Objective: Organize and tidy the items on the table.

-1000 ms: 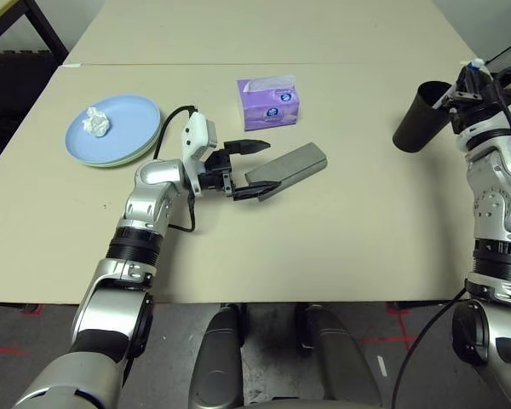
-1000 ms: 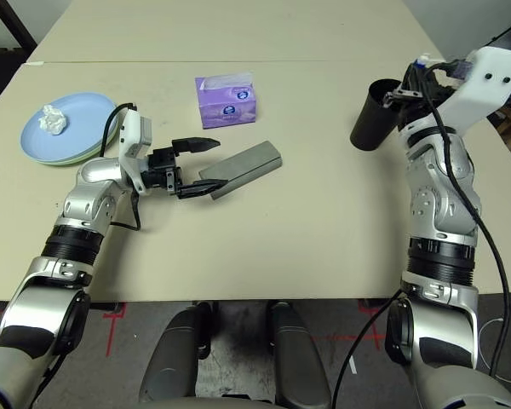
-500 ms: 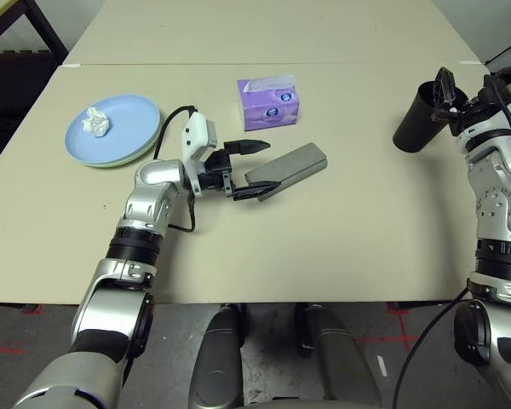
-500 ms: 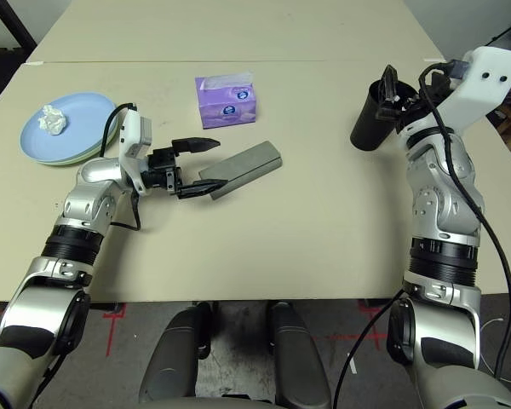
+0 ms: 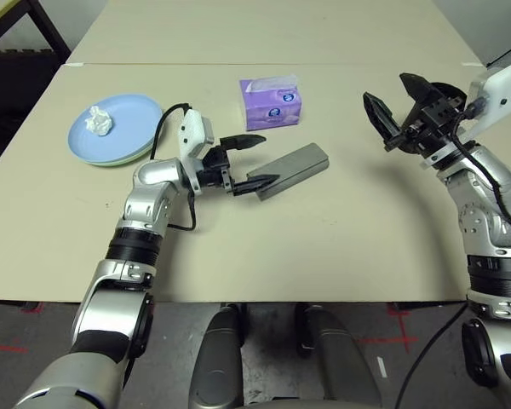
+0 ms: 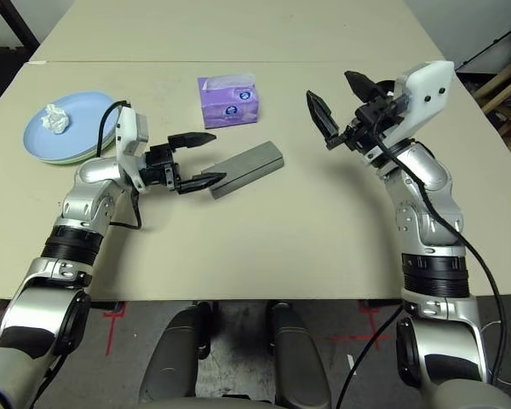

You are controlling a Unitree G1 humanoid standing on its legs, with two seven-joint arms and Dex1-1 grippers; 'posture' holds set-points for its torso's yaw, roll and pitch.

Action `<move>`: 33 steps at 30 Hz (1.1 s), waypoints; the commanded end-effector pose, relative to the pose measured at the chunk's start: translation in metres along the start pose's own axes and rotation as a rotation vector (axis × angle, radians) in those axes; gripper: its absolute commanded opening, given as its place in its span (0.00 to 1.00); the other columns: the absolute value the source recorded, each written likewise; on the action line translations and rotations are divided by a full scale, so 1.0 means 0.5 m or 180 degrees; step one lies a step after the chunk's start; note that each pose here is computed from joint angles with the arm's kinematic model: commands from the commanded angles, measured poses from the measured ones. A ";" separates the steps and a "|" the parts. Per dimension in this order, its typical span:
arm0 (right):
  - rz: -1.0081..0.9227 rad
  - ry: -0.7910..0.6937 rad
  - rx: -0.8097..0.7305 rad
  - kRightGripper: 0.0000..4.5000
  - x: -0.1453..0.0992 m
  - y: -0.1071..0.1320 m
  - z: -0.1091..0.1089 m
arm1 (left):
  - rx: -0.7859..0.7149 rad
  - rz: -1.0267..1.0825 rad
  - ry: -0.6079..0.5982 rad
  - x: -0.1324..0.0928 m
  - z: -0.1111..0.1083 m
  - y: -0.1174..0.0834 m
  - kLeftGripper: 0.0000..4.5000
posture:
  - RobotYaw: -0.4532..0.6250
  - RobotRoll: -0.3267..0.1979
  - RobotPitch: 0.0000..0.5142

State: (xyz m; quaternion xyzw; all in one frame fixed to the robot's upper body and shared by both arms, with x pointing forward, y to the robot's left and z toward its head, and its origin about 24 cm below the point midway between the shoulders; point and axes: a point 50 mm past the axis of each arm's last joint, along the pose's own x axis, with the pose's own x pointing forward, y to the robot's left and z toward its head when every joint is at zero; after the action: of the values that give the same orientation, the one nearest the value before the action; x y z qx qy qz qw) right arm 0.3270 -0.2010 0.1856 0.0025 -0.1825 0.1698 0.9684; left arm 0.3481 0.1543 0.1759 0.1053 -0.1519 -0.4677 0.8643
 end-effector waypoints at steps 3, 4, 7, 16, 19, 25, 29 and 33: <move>-0.0479 0.0150 0.0126 1.00 -0.028 0.003 -0.060 | 0.0112 0.1143 -0.0080 -0.040 0.001 0.014 1.00 | 0.54 0.62 0.36; -0.0513 0.0164 0.0129 1.00 -0.033 0.005 -0.067 | 0.0146 0.1417 -0.0109 -0.052 0.002 0.017 1.00 | 0.54 0.62 0.36; -0.0544 0.0149 0.0117 1.00 -0.051 0.011 -0.079 | 0.0258 0.2074 -0.0208 -0.094 0.008 0.013 1.00 | 0.55 0.62 0.35; -0.0837 0.0058 -0.0110 1.00 -0.111 -0.077 -0.051 | 0.0377 0.3161 0.0098 -0.242 0.007 0.008 1.00 | 0.57 0.62 0.37; -0.0815 0.0070 -0.0145 1.00 -0.117 -0.094 -0.047 | 0.0334 0.3382 0.0328 -0.291 -0.002 0.014 1.00 | 0.57 0.62 0.37; -0.0929 -0.0004 -0.0115 1.00 -0.091 -0.103 -0.053 | 0.0391 0.3773 0.0570 -0.344 -0.008 0.025 1.00 | 0.58 0.62 0.37; -0.0968 -0.0023 -0.0037 1.00 -0.078 -0.098 -0.060 | 0.0334 0.3757 0.0561 -0.344 -0.012 0.027 1.00 | 0.58 0.62 0.37; -0.1144 -0.0058 -0.0015 1.00 -0.087 -0.108 -0.058 | 0.0062 0.3850 0.0404 -0.353 -0.021 0.038 1.00 | 0.58 0.62 0.36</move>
State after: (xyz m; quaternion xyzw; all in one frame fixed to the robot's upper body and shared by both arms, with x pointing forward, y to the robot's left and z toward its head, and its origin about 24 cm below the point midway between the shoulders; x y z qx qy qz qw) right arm 0.3208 -0.2565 0.1502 0.0285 -0.1883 0.0186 0.9815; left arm 0.2760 0.3078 0.1487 0.0563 -0.1456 0.1112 0.9815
